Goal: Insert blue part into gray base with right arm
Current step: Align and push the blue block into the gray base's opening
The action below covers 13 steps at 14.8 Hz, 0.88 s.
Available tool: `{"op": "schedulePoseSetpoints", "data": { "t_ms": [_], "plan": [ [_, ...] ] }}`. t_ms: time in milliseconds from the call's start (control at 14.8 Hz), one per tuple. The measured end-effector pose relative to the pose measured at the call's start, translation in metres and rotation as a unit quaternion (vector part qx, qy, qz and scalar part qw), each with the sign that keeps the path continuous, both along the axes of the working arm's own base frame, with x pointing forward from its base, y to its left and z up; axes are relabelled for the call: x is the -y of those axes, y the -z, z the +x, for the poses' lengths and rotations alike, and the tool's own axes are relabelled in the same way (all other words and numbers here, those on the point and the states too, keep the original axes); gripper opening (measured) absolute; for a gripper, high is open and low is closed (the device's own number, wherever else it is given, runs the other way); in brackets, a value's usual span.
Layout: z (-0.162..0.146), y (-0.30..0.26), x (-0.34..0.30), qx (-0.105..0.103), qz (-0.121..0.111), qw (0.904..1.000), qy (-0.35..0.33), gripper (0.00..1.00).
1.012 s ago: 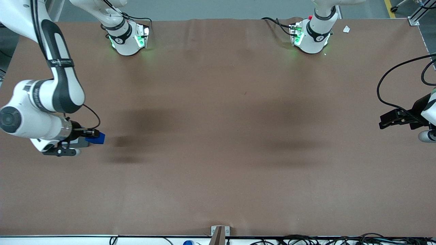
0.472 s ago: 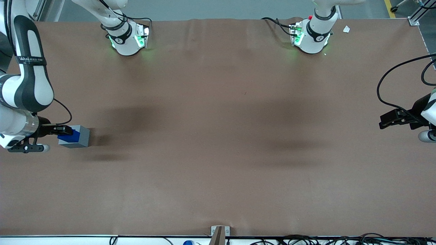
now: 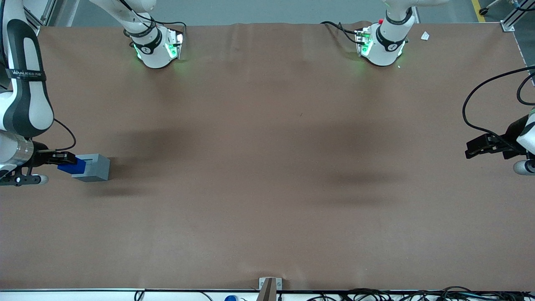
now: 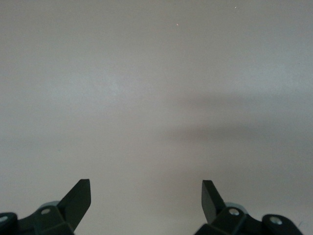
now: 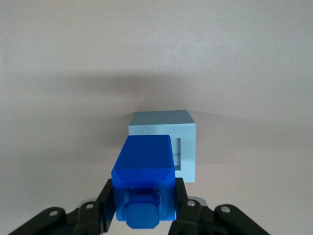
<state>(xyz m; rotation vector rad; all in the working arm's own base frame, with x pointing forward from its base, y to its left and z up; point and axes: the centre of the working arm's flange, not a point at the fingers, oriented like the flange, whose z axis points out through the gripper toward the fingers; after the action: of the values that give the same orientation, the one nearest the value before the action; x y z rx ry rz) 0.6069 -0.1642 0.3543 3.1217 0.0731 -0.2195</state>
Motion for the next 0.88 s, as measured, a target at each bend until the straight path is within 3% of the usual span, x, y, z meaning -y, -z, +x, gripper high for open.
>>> {"op": "schedulePoseSetpoints", "data": {
  "t_ms": [877],
  "plan": [
    [-0.003, 0.034, 0.017, -0.021, 0.007, 0.9998, 0.003, 0.51]
  ]
}}
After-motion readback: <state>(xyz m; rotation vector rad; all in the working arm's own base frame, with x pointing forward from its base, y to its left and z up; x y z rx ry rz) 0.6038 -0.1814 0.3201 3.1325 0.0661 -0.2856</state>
